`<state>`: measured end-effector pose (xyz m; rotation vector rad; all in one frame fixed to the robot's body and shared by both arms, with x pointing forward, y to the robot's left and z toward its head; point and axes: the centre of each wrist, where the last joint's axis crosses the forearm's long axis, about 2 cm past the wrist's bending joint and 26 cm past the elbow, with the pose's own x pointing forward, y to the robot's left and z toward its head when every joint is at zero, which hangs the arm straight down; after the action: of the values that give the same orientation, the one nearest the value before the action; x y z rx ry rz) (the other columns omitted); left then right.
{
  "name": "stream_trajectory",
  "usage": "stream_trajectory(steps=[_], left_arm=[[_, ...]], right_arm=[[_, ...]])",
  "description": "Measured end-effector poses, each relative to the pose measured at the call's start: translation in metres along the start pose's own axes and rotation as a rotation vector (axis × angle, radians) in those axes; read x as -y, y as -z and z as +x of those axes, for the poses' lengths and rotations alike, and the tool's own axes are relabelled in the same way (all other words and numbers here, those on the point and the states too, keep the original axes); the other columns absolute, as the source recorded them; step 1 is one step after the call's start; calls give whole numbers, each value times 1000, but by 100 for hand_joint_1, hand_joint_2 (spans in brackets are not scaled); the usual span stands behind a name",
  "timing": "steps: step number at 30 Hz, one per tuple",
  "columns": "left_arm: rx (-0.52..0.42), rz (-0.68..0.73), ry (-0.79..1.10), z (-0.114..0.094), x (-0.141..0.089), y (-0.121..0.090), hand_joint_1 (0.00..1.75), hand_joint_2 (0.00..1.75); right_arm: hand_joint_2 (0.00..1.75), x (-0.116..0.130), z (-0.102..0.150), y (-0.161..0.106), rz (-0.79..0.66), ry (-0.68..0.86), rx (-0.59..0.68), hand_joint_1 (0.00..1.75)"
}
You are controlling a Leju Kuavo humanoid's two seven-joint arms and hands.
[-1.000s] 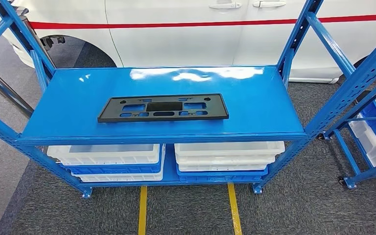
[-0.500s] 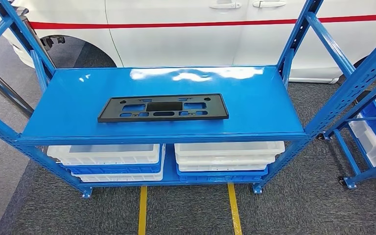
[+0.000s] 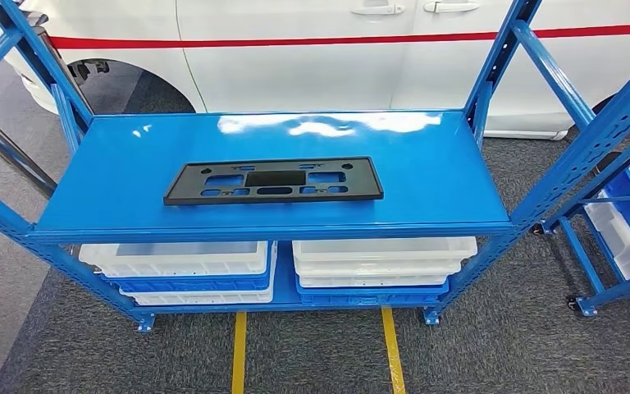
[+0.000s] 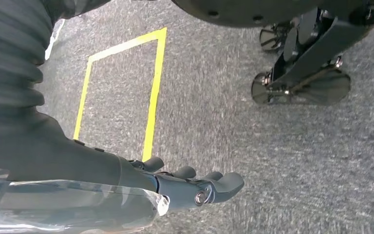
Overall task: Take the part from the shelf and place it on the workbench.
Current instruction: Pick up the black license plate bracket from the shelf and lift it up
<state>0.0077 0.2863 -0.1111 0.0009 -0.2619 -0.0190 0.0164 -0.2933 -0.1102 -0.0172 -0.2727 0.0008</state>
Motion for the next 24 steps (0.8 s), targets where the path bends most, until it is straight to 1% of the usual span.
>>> stream_trajectory(steps=[7, 13, 17, 24], left_arm=[[115, 8, 106, 24, 30, 5, 0, 175], [207, 17, 216, 37, 58, 5, 0, 175], [243, 32, 273, 43, 66, 5, 0, 175], [245, 30, 295, 43, 71, 4, 0, 175]], right_arm=[[175, 1, 15, 5, -109, -42, 23, 0], [175, -5, 25, 7, -191, -95, 28, 0], [175, -8, 29, 8, -216, -109, 26, 0], [175, -10, 29, 8, -217, -123, 20, 0]])
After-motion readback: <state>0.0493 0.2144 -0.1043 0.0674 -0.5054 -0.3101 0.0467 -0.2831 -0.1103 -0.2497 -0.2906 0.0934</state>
